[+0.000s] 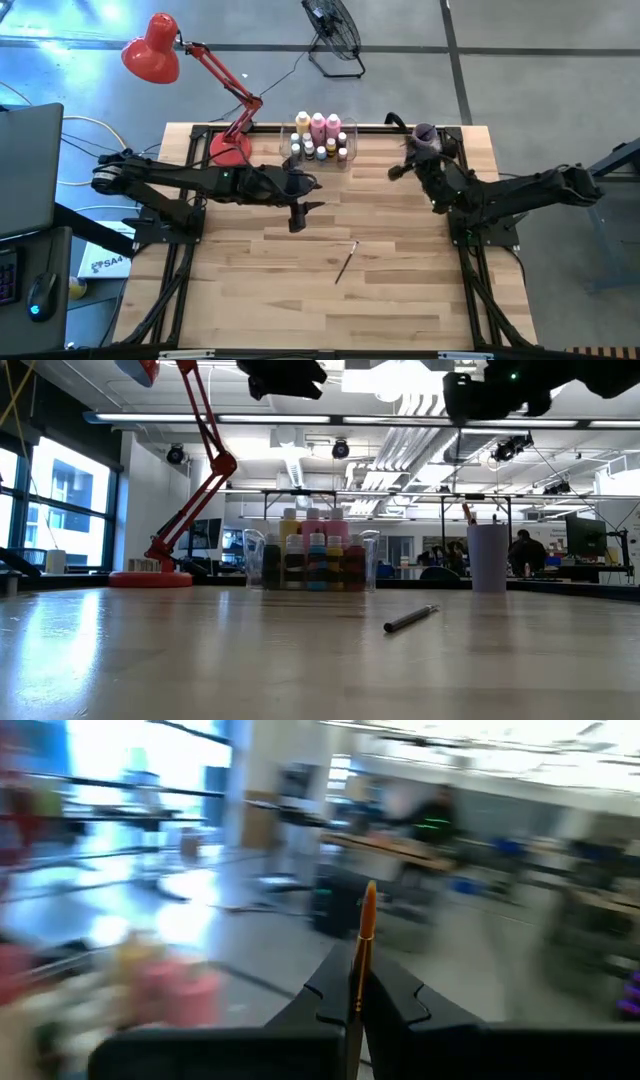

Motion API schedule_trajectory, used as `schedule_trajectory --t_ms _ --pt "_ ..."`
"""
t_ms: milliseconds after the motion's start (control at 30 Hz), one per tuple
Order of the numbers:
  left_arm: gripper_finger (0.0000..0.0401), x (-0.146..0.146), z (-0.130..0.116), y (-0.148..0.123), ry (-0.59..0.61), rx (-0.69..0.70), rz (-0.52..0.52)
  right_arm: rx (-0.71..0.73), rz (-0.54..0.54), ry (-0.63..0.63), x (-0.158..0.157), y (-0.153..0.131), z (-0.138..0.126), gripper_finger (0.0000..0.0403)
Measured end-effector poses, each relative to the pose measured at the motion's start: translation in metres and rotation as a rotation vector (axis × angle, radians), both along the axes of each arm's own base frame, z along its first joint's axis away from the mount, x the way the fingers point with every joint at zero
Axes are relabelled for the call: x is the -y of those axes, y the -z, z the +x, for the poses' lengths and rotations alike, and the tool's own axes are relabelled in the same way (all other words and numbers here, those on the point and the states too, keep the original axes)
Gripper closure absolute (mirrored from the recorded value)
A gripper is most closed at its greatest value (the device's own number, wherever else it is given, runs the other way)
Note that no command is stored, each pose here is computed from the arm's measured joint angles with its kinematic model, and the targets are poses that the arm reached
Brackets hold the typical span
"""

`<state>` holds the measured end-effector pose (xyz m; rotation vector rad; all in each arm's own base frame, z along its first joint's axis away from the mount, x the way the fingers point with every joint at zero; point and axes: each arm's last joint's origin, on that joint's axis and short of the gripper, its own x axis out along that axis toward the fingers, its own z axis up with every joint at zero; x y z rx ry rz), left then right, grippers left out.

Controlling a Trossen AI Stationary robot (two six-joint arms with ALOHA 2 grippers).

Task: Pick & Place Paint Supplies
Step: Put the black paint brush into the violet cup

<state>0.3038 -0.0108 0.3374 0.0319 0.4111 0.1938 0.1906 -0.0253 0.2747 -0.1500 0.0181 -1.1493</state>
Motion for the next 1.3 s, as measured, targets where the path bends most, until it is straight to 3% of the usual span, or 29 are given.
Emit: schedule_trajectory --t_ms 100,367,633,900,1300 --pt "0.0198 0.000 -0.001 0.002 0.001 -0.028 0.007 0.011 -0.007 0.125 0.006 -0.005 -0.004 0.0399" --pt "0.0198 -0.001 -0.005 0.010 -0.007 -0.119 0.021 0.064 -0.033 0.248 0.030 -0.015 -0.012 0.0399" --pt "0.0198 -0.001 -0.006 0.011 0.000 -0.131 0.040 -0.108 -0.024 0.315 0.049 -0.040 -0.001 0.0399" --pt "0.0198 -0.001 -0.006 0.010 -0.001 -0.131 0.040 -0.135 0.123 0.239 0.088 -0.028 -0.004 0.0399" --pt "0.0198 -0.001 -0.006 0.011 -0.003 -0.137 0.042 -0.143 0.280 0.283 0.130 -0.004 -0.019 0.0399"
